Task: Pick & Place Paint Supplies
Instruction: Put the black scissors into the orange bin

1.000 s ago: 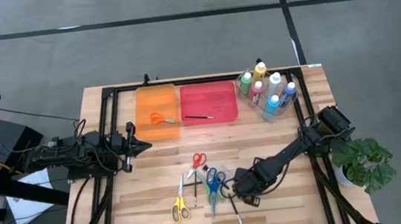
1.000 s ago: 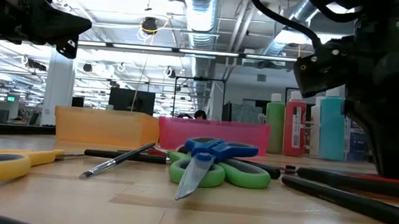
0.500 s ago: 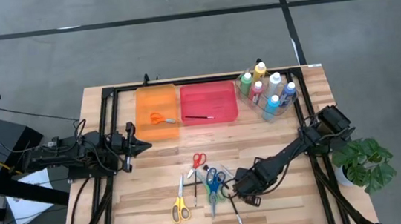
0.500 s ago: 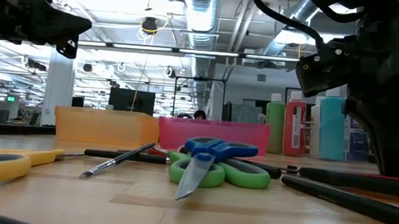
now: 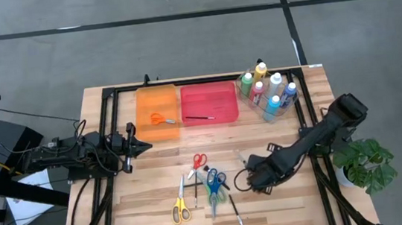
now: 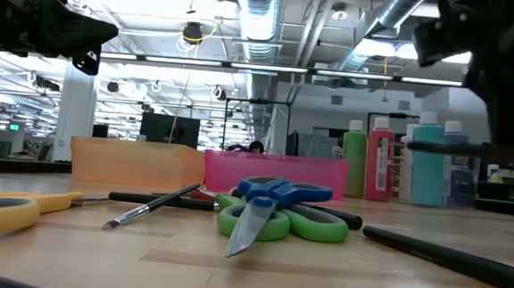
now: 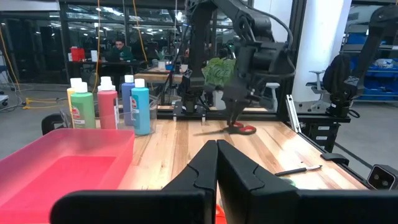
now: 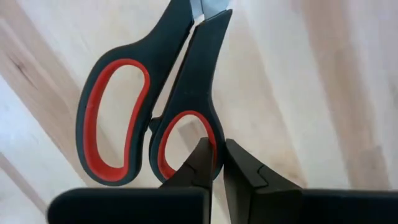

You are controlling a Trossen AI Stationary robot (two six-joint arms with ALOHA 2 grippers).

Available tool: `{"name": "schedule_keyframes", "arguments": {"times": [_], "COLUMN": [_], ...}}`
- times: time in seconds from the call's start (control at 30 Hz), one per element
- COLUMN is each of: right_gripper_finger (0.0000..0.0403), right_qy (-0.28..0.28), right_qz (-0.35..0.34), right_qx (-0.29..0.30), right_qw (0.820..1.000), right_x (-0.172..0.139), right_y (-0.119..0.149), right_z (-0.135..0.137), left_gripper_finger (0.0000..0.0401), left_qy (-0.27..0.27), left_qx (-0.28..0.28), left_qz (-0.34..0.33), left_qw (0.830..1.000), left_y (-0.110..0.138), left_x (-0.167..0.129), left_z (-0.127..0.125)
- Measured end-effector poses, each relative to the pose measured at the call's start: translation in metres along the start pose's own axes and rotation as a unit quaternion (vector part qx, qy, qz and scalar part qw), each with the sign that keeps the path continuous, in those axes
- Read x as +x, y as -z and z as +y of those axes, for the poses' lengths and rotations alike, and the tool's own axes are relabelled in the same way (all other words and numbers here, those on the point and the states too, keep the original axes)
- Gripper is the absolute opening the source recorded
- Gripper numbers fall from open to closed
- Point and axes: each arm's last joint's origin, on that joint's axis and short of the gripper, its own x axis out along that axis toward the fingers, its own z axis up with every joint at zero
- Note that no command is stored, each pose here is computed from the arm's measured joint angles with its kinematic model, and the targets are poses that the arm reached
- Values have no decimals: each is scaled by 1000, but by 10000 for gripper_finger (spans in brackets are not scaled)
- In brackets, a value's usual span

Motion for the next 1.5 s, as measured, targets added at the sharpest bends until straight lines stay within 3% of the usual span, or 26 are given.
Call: {"name": "schedule_keyframes", "arguments": {"times": [0.4,0.6,1.0,1.13,1.27,1.5], "right_gripper_finger": [10,13,15,15,15,15], "right_qy": [6,-13,-84,-110,-164,-263], "right_qz": [-117,-177,-308,-370,-433,-542], "right_qx": [7,-30,-98,-122,-158,-234], "right_qw": [993,984,943,914,872,763], "right_x": [-28,-32,-44,-53,-65,-90], "right_y": [0,-6,-42,-57,-74,-100], "right_z": [-12,-5,8,12,14,9], "left_gripper_finger": [2,2,2,2,2,2], "left_qy": [0,0,0,0,1,1], "left_qx": [0,0,0,0,0,0], "left_qz": [0,0,0,0,0,0], "left_qw": [1000,1000,1000,1000,1000,1000], "left_y": [0,0,0,0,0,0], "left_x": [0,0,0,0,0,0], "left_z": [0,0,0,0,0,0]}}
